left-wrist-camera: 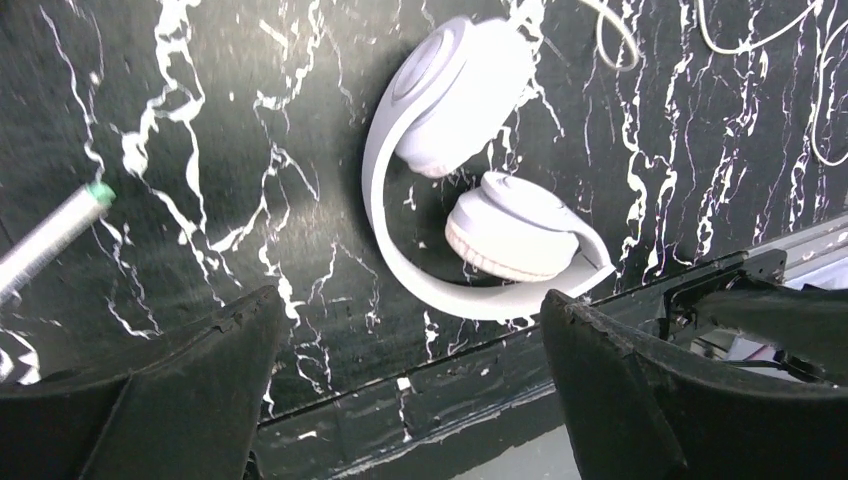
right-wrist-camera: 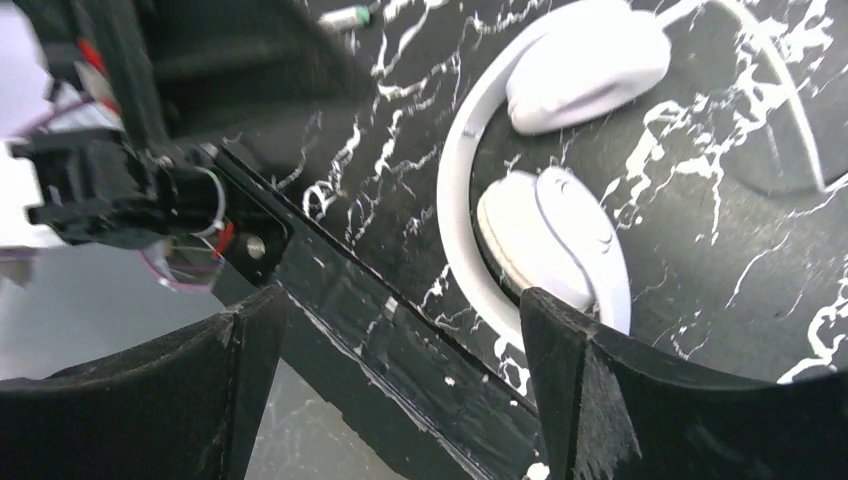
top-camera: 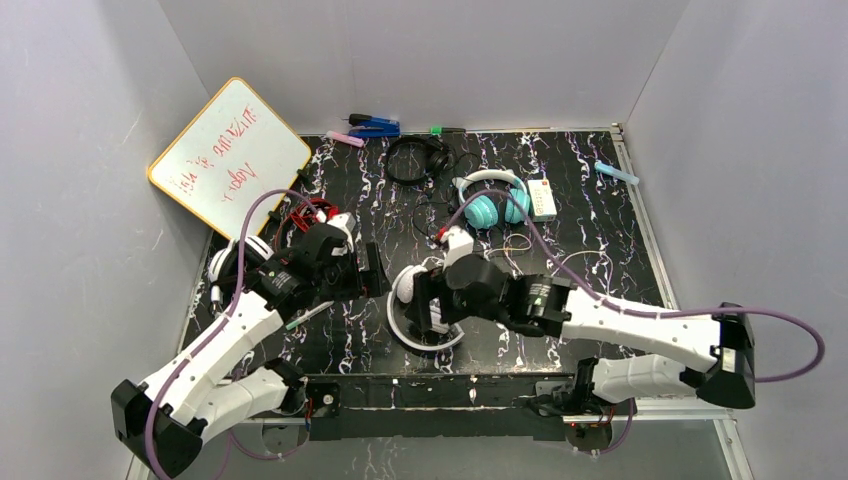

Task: Wrap the headphones
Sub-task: Move the headphones to the center of the board.

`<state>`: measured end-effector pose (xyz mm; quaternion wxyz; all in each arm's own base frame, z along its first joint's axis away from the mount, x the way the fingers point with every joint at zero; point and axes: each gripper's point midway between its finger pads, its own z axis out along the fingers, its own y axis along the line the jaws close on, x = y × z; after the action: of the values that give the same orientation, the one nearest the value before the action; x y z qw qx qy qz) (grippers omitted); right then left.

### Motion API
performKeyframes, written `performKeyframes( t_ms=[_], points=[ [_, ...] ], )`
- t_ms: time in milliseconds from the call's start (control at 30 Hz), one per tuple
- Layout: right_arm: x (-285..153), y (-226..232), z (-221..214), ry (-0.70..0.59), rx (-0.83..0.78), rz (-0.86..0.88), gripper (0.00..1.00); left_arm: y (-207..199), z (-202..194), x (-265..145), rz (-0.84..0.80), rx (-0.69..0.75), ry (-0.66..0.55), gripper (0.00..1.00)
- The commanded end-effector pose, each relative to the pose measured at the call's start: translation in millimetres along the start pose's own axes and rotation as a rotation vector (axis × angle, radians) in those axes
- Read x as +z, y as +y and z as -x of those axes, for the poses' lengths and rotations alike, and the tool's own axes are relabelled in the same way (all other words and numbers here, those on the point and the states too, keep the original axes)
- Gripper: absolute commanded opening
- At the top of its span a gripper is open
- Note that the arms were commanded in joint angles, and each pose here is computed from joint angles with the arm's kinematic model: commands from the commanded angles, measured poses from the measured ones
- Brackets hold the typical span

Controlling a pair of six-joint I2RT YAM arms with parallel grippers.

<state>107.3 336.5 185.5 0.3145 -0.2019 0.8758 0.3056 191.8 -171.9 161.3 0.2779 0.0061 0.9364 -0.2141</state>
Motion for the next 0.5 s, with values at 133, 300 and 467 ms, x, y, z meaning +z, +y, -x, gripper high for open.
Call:
performKeyframes(
  t_ms=[133,300,467],
  points=[
    [4.0,-22.5,-0.4,0.145,-0.216,0.032,0.99,-3.6,-59.6,8.6,-0.113,-0.256,0.132,0.91],
    [16.9,-25.3,1.4,0.195,-0.372,0.021,0.99,-2.2,-73.2,20.2,-0.137,-0.357,0.123,0.90],
    [33.8,-33.9,3.0,0.214,-0.485,-0.014,0.99,-4.2,-84.1,38.4,-0.152,-0.424,0.123,0.88]
  ],
)
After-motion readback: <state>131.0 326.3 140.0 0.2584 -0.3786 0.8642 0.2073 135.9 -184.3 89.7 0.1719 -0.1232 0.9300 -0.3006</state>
